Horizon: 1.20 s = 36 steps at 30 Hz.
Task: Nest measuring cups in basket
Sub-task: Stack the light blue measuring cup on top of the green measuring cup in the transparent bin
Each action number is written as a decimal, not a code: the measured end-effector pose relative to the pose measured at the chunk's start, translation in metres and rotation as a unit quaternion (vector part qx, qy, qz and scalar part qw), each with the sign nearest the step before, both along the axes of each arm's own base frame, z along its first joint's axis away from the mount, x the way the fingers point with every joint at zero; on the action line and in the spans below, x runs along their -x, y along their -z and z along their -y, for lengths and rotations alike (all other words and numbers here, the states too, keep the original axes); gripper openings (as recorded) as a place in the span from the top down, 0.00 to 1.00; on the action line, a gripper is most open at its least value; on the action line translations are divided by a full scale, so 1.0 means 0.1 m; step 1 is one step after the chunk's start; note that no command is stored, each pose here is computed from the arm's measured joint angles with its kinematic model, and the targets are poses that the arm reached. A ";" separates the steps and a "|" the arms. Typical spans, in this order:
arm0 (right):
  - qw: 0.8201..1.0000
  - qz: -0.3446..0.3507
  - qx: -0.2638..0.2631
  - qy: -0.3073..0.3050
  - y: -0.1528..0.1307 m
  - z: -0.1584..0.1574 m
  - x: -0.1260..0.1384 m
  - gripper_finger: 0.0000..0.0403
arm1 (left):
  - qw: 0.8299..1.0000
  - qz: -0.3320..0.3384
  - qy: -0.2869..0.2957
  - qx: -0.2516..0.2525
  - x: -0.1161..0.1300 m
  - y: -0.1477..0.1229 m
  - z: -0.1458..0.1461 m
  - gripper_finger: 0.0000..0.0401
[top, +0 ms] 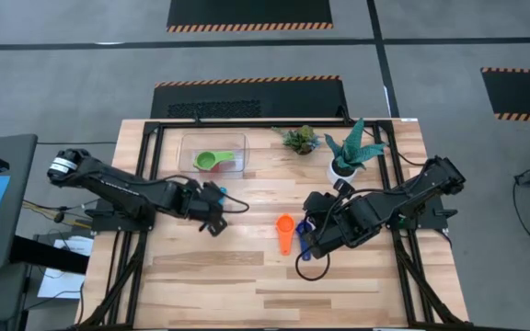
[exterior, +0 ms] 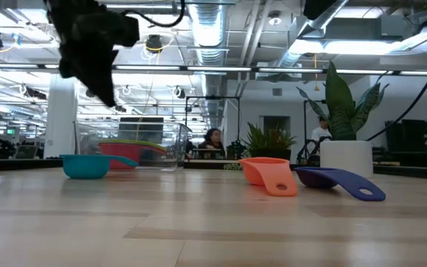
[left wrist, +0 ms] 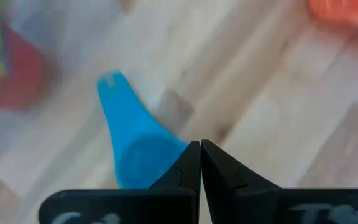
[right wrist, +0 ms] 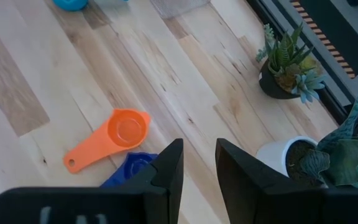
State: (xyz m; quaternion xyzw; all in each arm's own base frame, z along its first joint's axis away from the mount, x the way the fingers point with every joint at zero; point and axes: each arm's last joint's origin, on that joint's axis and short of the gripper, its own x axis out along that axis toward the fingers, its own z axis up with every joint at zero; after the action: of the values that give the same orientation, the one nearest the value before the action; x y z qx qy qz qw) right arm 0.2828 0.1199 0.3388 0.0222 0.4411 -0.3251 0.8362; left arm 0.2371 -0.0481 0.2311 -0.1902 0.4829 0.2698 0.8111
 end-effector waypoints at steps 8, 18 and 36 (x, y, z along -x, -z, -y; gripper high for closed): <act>1.000 -0.004 0.003 -0.001 0.00 0.00 0.01 0.71 | 0.998 -0.025 -0.001 0.054 -0.07 0.16 0.15 0.95; 1.000 -0.016 0.012 -0.015 0.00 0.01 0.01 0.71 | 0.995 -0.081 -0.009 0.060 -0.21 0.46 0.17 0.68; 0.999 -0.021 0.014 -0.021 0.00 0.00 0.02 0.71 | 0.992 -0.087 -0.063 0.069 -0.26 0.51 -0.03 0.52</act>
State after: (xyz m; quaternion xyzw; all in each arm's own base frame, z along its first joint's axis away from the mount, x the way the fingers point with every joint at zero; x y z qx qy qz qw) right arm 0.2813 0.1197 0.3387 -0.0062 0.4544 -0.3138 0.8337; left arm 0.2636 -0.0449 0.1805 -0.2518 0.5557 0.3022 0.7324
